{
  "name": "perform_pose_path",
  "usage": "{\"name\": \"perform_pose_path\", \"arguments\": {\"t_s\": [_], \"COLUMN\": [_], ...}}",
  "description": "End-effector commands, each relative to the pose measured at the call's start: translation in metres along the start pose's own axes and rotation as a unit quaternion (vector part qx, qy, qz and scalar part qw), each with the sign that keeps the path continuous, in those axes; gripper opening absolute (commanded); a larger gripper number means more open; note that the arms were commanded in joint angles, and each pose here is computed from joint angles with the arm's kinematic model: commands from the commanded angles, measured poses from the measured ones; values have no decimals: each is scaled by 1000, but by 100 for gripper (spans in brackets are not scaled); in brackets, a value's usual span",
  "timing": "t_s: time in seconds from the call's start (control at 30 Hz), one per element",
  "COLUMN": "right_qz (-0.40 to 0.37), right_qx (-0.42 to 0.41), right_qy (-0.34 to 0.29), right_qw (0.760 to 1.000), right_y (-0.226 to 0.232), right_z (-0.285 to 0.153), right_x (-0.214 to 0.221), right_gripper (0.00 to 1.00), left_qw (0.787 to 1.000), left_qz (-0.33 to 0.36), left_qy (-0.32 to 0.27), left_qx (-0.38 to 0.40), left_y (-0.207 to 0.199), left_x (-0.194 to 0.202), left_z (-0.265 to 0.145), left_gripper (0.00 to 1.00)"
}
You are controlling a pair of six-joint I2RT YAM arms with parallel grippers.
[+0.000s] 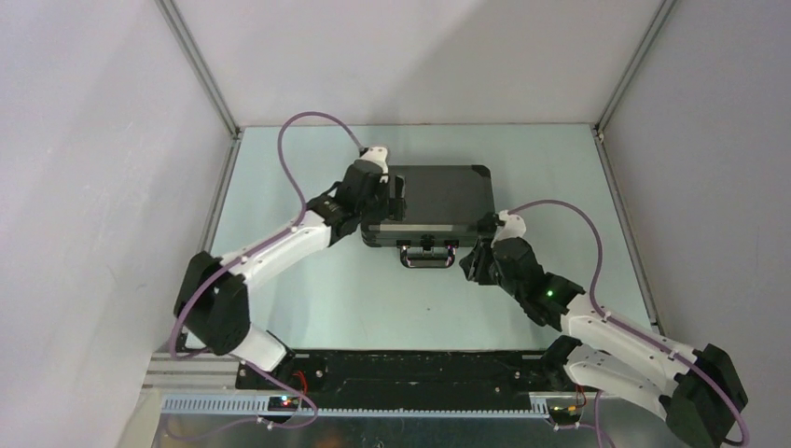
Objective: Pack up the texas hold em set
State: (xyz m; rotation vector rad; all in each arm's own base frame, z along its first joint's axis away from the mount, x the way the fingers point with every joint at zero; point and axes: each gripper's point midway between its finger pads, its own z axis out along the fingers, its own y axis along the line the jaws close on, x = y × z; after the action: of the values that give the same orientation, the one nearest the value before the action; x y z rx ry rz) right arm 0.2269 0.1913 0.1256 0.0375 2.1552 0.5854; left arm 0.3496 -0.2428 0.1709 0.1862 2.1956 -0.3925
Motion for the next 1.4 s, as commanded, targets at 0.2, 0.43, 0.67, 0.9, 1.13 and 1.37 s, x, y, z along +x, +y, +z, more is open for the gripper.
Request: {"name": "perform_pose_path", "arguments": {"t_s": [0.2,0.43,0.67,0.9,1.13,1.37], "right_qz": [66,64,54,48,45,63], "right_qx": [-4,7,12,17,18,60], "right_qy": [5,19,38,35,32,9], "right_qw": [998,998,998,998,998,996], "right_y": [-14,-20,-22,-24,-26,-43], "right_z": [24,21,19,18,14,6], "right_x": [-15,-8,2,1,-1,-9], "right_gripper": [31,32,34,42,45,57], "left_qw": [997,998,994,985,972,964], "left_qz": [-4,-34,-106,-143,-175,-175], "left_qy": [-74,-57,-32,-1,50,99], "left_qx": [35,16,18,96,152,176], "left_y": [-11,39,96,80,63,48], "left_x": [-103,-147,-147,-139,-108,-71], "left_z": [43,100,147,181,204,197], "left_gripper": [87,88,89,99,98,95]}}
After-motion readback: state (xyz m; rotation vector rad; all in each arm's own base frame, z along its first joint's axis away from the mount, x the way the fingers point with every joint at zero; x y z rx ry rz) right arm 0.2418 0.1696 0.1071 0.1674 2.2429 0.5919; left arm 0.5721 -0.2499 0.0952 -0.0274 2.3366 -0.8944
